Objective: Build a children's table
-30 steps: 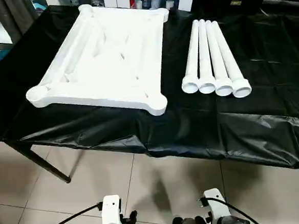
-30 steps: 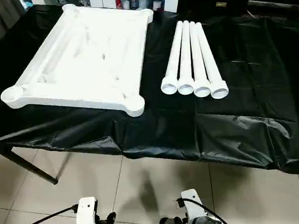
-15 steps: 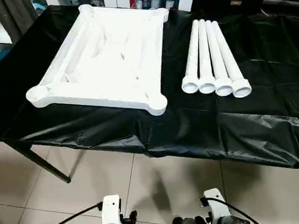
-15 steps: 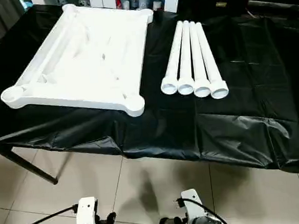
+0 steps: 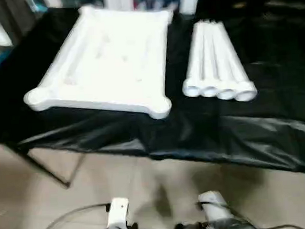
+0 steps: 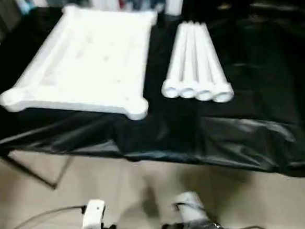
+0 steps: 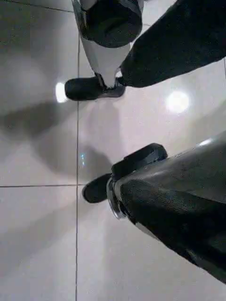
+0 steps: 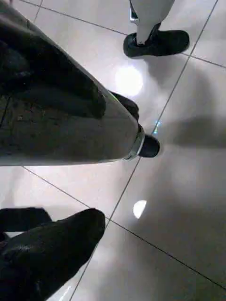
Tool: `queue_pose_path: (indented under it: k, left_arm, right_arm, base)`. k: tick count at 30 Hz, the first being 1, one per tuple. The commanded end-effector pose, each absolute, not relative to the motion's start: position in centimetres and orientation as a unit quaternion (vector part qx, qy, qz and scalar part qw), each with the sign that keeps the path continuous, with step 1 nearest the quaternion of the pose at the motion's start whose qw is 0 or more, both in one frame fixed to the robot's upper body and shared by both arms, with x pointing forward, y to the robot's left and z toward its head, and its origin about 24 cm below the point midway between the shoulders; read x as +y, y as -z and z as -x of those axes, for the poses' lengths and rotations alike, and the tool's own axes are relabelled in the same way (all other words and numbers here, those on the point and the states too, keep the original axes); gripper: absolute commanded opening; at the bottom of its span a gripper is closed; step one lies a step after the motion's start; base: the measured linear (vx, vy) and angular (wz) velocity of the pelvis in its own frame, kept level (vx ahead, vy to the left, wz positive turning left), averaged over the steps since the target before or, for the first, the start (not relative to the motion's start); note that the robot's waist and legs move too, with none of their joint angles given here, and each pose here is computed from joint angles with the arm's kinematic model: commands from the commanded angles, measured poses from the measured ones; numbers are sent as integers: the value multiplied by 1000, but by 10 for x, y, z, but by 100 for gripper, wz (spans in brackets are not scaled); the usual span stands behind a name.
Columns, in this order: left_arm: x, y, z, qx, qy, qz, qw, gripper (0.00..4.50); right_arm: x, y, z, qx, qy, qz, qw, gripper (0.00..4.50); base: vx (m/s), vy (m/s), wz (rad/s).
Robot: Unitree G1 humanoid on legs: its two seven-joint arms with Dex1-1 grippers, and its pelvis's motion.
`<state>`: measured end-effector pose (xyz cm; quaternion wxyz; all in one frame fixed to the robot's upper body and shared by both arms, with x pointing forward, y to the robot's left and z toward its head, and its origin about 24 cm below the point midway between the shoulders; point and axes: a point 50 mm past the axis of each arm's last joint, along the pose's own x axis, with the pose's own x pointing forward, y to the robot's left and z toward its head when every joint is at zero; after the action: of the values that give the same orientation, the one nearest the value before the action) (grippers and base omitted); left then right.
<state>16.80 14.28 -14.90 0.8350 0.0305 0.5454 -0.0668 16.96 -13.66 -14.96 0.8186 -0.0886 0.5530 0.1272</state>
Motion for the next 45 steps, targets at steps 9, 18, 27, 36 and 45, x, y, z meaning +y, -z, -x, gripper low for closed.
queue_pose_path:
  k: [9, 18, 27, 36, 45]
  left_arm:
    - [161, 158, -144, 562, 23, -8, 827, 434]
    - [185, 140, -131, 403, 42, 38, 913, 444]
    - [194, 88, -111, 259, 45, 50, 964, 444]
    - [188, 24, -88, 180, 47, 29, 982, 444]
    - [191, -28, -85, 109, 20, 27, 993, 444]
  right_arm:
    - [-131, 156, -153, 560, -133, 61, 815, 427]
    - [-137, 134, -178, 404, -237, 47, 882, 429]
    - [-148, 82, -180, 240, -296, -15, 924, 429]
    - [-166, 15, -153, 151, -300, -7, 942, 429]
    - [-166, -54, -147, 85, -336, -43, 937, 429]
  base:
    - [0, 0, 0]
    - [0, 0, 0]
    - [0, 0, 0]
    - [0, 0, 0]
    - [0, 0, 0]
